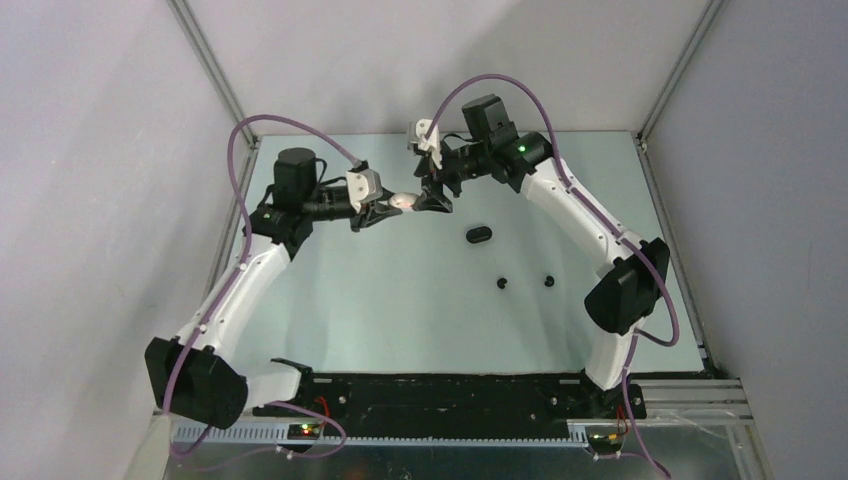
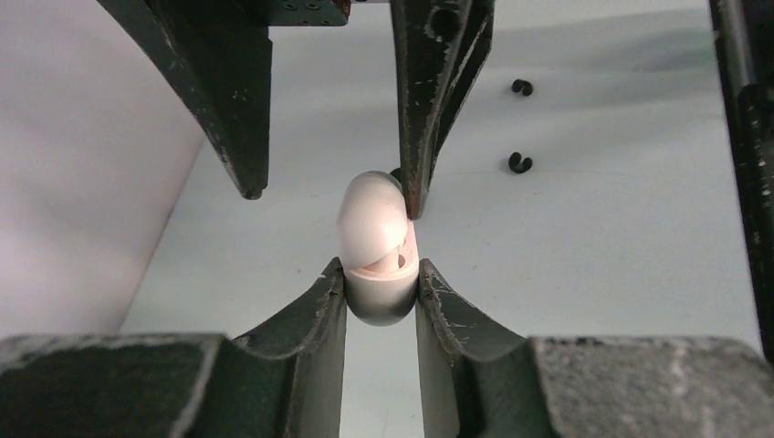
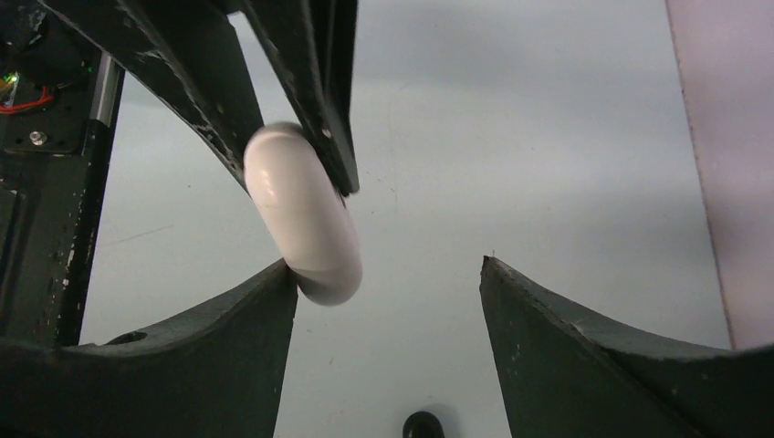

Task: Insert the wireless bluetooth earbuds into the charging case
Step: Close the charging case.

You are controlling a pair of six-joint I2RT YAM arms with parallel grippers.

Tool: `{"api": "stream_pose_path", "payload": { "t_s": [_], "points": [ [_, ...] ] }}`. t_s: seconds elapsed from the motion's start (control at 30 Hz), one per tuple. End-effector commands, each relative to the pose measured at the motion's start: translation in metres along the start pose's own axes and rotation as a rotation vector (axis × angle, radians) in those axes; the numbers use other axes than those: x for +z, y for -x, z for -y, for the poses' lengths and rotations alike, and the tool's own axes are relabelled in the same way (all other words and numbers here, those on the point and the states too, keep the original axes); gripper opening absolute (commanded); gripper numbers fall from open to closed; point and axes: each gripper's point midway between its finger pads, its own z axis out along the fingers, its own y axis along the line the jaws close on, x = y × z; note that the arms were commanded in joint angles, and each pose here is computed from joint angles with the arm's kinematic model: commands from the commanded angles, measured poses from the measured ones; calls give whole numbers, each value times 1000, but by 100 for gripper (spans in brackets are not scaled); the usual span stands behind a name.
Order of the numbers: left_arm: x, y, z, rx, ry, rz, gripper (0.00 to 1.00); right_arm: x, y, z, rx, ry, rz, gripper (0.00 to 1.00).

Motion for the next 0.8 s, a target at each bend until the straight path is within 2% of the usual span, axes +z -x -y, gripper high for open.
{"api": "stream_pose_path", "payload": {
  "t_s": [0.0, 0.27, 0.4, 0.63, 0.77],
  "points": [
    [-4, 12, 5, 153, -12, 25, 0, -9, 16, 29, -34, -104, 27, 75],
    [-2, 8, 13, 321, -23, 11, 0, -23, 38, 33, -19, -128, 88, 74],
    [-2, 6, 13, 379, -19, 1, 0, -25, 43, 26, -18, -104, 101, 75],
    [-7, -3, 21, 576, -10, -27, 0, -33, 46, 9, -8, -42, 124, 76],
    [-9, -3, 22, 604, -7, -30, 0, -37, 44, -11, -82, 24, 121, 79]
  ]
}}
